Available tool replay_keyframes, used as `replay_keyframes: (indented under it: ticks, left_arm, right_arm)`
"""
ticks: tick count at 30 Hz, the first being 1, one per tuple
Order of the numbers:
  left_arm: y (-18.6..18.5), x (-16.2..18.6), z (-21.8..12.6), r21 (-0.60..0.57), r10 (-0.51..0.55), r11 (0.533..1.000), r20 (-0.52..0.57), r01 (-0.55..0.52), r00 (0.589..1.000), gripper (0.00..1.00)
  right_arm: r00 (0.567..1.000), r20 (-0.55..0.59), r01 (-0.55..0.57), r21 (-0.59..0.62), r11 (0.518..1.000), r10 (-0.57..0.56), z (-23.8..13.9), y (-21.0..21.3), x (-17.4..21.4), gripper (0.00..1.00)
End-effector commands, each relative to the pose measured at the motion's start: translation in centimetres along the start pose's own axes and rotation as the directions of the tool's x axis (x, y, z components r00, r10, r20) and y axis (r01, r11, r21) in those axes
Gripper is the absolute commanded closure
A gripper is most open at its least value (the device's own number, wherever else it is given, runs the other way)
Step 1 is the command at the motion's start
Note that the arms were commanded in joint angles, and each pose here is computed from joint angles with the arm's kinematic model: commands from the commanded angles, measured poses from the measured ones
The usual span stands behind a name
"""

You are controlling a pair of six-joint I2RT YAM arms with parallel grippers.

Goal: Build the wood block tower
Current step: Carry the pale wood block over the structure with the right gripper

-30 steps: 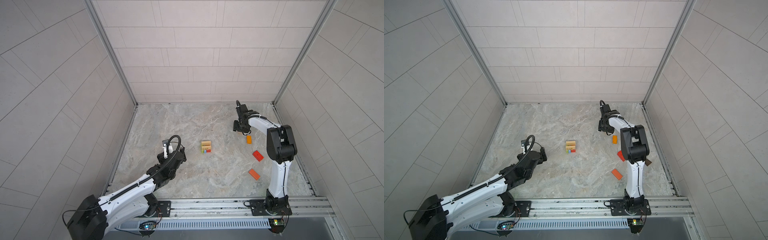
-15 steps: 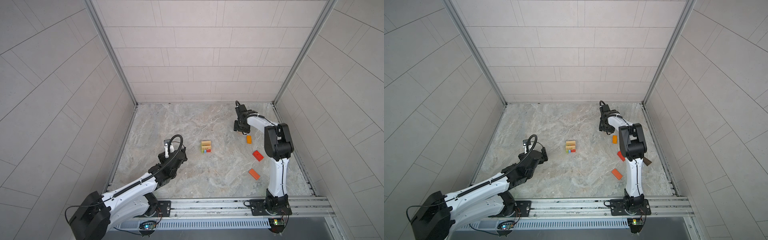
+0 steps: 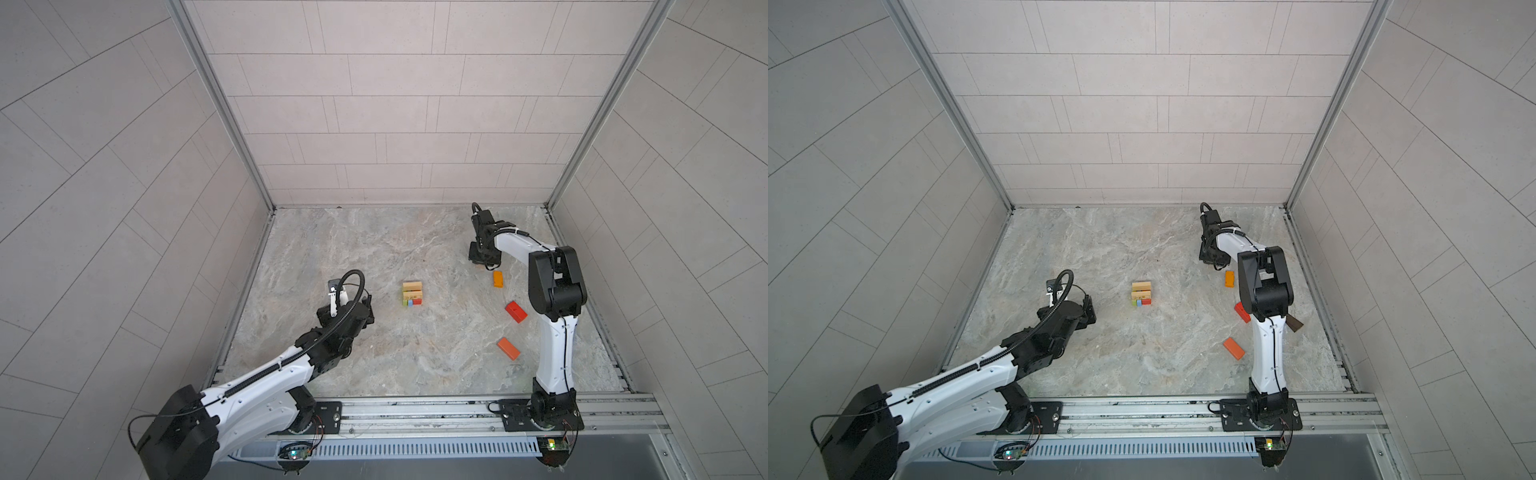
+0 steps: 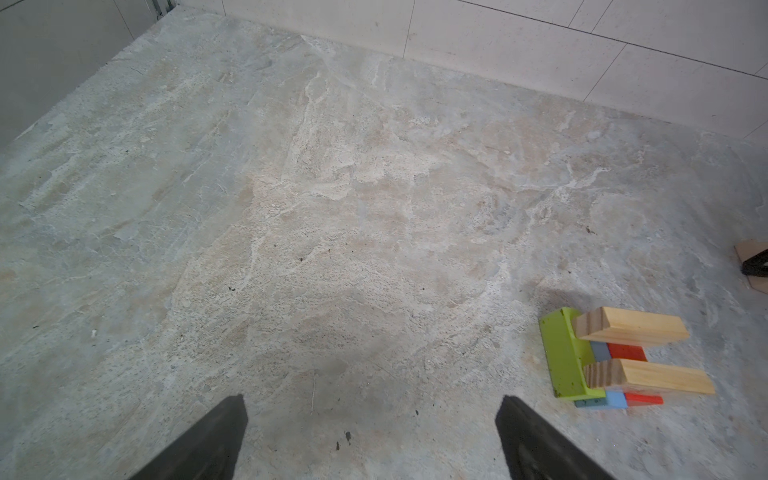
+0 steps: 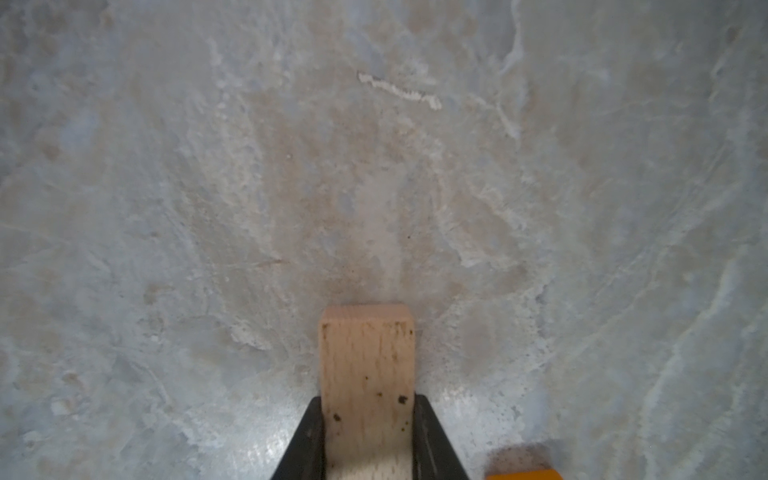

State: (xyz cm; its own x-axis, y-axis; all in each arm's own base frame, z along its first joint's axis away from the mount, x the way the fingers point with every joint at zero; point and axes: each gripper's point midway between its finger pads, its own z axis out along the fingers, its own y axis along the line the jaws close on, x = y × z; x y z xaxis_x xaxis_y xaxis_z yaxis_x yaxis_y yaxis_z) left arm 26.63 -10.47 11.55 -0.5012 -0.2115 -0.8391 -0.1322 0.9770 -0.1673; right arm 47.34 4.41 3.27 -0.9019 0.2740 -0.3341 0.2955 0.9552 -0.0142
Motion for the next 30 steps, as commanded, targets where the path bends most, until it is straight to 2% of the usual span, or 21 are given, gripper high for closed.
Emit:
replay_keyframes:
  ticks: [1, 8, 14, 21, 26, 30]
  left_arm:
    - [-0.5, -0.8, -1.0, 0.034, -0.024, 0.999, -0.02, 0.024, 1.0, 0.0]
    - [-1.0, -1.1, -2.5, 0.065, -0.03, 0.997, -0.109, 0.038, 0.994, 0.0]
    - [-0.7, -0.2, -2.6, 0.029, 0.024, 0.999, -0.19, -0.019, 0.982, 0.0]
    - [1.6, 1.2, -3.4, -0.048, -0.014, 0.999, -0.233, 0.003, 0.972, 0.0]
    - [2.9, 1.7, -4.1, -0.049, -0.076, 0.997, -0.197, 0.068, 0.977, 0.0]
    - [3.7, 1.7, -4.2, -0.061, -0.091, 0.995, -0.168, 0.081, 0.982, 0.0]
  right_arm:
    - [0.999, 0.022, 0.037, -0.006, 0.999, -0.037, -3.7, 1.1, 0.4, 0.77]
    - [0.992, 0.039, 0.122, -0.07, 0.99, -0.12, -10.1, 3.9, 2.9, 0.78]
    - [0.976, 0.085, 0.211, -0.106, 0.972, -0.203, -15.5, 7.7, 6.6, 0.78]
    - [0.962, 0.1, 0.267, -0.178, 0.947, -0.252, -17.9, 12.9, 11.8, 0.78]
    - [0.951, 0.125, 0.303, -0.199, 0.932, -0.283, -18.6, 16.2, 14.2, 0.79]
    - [0.952, 0.115, 0.303, -0.209, 0.93, -0.284, -17.6, 18.2, 16.2, 0.79]
